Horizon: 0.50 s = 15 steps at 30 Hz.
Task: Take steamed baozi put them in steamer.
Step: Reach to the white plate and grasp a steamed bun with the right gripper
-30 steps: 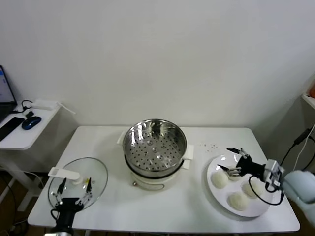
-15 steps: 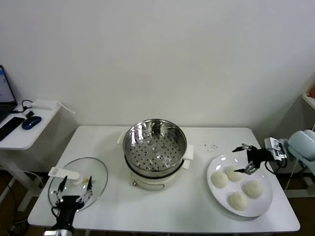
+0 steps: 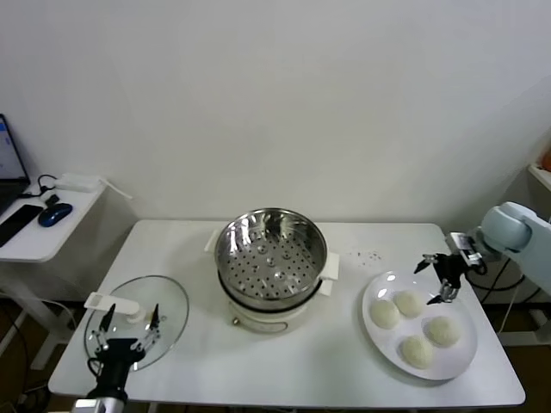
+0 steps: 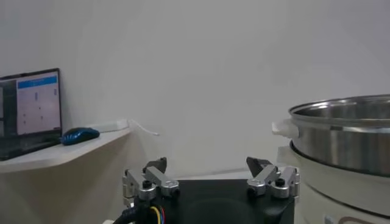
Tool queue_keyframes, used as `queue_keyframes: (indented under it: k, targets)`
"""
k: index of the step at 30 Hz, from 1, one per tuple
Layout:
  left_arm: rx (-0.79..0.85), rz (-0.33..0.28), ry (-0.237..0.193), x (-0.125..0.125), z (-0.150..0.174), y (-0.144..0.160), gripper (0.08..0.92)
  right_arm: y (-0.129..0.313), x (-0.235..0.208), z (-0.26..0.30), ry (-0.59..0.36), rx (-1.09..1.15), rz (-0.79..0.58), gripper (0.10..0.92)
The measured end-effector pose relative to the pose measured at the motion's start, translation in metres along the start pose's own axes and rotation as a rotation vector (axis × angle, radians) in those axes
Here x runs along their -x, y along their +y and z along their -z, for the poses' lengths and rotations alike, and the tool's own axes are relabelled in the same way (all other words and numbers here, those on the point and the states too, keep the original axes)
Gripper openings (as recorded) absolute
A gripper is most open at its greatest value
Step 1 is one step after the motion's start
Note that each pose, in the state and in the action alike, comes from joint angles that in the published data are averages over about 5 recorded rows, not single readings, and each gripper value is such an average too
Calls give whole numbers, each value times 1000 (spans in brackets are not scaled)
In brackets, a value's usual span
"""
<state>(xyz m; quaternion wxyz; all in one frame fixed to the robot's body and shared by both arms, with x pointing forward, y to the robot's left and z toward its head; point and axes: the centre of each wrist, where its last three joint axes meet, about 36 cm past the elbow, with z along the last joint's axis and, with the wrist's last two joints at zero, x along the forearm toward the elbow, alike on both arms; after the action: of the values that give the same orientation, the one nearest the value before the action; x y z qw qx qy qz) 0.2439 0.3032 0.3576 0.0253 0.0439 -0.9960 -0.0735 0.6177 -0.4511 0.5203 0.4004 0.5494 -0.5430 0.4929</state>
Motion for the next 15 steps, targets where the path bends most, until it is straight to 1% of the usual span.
queue_keyframes:
  k: [15]
  targets:
    - [2, -3, 0, 2, 5, 0, 823, -4, 49, 14, 66, -33, 56, 823]
